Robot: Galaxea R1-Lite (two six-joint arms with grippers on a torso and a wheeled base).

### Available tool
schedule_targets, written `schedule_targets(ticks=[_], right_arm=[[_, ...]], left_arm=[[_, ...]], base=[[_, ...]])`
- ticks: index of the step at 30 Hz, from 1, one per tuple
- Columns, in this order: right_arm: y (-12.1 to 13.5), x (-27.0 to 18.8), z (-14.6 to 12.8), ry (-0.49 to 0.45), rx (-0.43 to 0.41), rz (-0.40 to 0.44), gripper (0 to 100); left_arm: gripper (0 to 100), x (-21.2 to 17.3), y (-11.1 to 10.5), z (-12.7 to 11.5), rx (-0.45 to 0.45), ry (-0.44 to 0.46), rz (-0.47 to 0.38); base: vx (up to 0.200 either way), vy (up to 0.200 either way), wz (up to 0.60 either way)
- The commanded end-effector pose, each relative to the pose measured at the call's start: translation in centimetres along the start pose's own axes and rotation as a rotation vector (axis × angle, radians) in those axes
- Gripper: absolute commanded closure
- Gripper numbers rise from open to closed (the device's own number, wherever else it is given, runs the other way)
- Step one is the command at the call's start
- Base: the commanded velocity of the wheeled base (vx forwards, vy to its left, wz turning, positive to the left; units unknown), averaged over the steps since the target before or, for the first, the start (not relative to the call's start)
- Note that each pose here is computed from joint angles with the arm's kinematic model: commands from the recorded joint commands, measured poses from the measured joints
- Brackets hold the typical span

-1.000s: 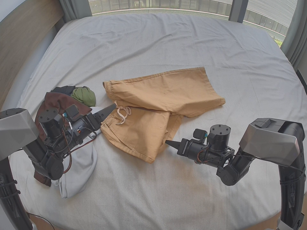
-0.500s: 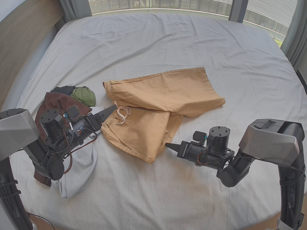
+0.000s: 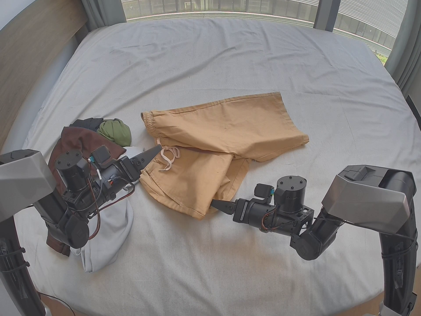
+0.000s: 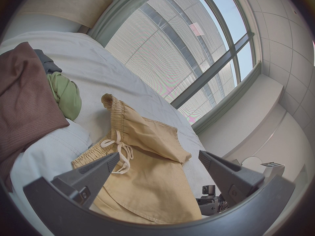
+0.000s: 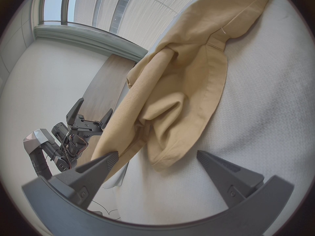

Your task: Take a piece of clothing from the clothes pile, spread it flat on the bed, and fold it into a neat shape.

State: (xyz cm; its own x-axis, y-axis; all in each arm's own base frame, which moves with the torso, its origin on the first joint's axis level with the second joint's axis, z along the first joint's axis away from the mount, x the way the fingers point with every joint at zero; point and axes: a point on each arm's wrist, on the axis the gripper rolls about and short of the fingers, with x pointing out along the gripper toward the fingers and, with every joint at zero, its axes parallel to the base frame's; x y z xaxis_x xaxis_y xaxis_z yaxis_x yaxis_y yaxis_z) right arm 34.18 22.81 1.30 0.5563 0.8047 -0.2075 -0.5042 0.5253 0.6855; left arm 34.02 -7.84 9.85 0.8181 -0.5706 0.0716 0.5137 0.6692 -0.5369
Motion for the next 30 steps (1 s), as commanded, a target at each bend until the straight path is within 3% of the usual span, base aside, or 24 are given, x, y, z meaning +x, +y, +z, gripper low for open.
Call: schedule_targets(ticks=[1,10,11,22,30], right_arm=[[0.2,0.3,-0.1,0.003,-0.002,0.008,0],[-0.5,1.6,-0.6,-0.062,-0.009,-0.051,0],[-0.5,1.6,-0.6,-0.062,-0.009,-0.049,100],[-0.1,1.2,-0.4,-0.082,-0.014,-0.036,100],[0.2,-2.1,0.6,-0.105,-0.006,-0.067,100]], left_arm=[[0,0.0,0.1,-0.1,-0.001,0.001,0.001],[0,0.1,0.1,0.0,0.000,-0.002,-0.001],[0,0.1,0.1,0.0,0.000,-0.002,-0.001],[0,0.1,0.1,-0.1,-0.001,0.001,0.001],[0,0.2,0.4,-0.4,-0.004,0.009,0.007]], base=[[0.000,0.000,0.00],[0.000,0.000,0.00],[0.000,0.000,0.00],[0.000,0.000,0.00],[0.000,0.000,0.00]])
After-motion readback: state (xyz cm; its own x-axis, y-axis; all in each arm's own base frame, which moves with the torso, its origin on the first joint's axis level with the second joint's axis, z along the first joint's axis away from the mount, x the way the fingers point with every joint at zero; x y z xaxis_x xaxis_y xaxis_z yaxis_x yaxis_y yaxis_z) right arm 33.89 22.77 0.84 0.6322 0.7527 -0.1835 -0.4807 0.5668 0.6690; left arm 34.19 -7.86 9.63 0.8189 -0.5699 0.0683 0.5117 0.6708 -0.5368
